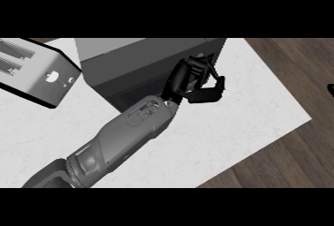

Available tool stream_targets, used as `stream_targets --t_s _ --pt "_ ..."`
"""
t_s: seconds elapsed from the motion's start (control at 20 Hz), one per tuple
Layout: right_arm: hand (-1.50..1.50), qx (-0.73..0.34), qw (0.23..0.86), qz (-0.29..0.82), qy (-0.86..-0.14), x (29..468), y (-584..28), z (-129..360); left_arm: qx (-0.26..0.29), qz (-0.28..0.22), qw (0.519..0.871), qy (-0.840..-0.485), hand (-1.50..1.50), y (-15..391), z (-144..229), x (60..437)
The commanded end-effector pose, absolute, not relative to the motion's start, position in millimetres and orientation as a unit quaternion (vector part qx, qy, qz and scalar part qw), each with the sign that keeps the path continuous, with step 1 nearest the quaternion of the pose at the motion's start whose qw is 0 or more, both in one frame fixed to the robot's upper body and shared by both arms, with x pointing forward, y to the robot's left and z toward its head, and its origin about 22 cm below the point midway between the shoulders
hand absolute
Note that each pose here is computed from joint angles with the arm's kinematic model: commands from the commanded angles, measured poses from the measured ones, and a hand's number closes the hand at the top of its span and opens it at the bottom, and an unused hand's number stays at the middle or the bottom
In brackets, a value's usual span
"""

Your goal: Pick up the milk, place it into the microwave and close the microwave

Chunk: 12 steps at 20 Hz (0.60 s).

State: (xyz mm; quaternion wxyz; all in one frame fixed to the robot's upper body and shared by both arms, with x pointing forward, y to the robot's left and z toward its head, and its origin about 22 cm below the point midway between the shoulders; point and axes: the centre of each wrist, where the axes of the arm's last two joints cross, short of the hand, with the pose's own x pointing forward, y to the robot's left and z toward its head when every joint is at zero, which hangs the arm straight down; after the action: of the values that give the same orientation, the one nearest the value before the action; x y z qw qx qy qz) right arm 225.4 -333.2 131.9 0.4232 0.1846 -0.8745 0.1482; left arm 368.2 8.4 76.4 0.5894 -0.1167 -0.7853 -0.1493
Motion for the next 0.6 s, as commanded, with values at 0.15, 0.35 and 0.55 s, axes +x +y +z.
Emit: stream_targets --t_s 0.15,0.35,0.55 --pt "-1.50 0.170 0.421 0.166 -0.875 230 -341 148 -0.120 -0.178 0.564 -0.798 1.50 -15 92 369" --pt "-1.50 0.173 0.421 0.169 -0.874 232 -344 153 -0.114 -0.167 0.562 -0.802 1.50 -16 95 368" --pt "-1.50 0.182 0.412 0.155 -0.879 234 -344 155 -0.110 -0.159 0.564 -0.803 1.50 -15 90 367"
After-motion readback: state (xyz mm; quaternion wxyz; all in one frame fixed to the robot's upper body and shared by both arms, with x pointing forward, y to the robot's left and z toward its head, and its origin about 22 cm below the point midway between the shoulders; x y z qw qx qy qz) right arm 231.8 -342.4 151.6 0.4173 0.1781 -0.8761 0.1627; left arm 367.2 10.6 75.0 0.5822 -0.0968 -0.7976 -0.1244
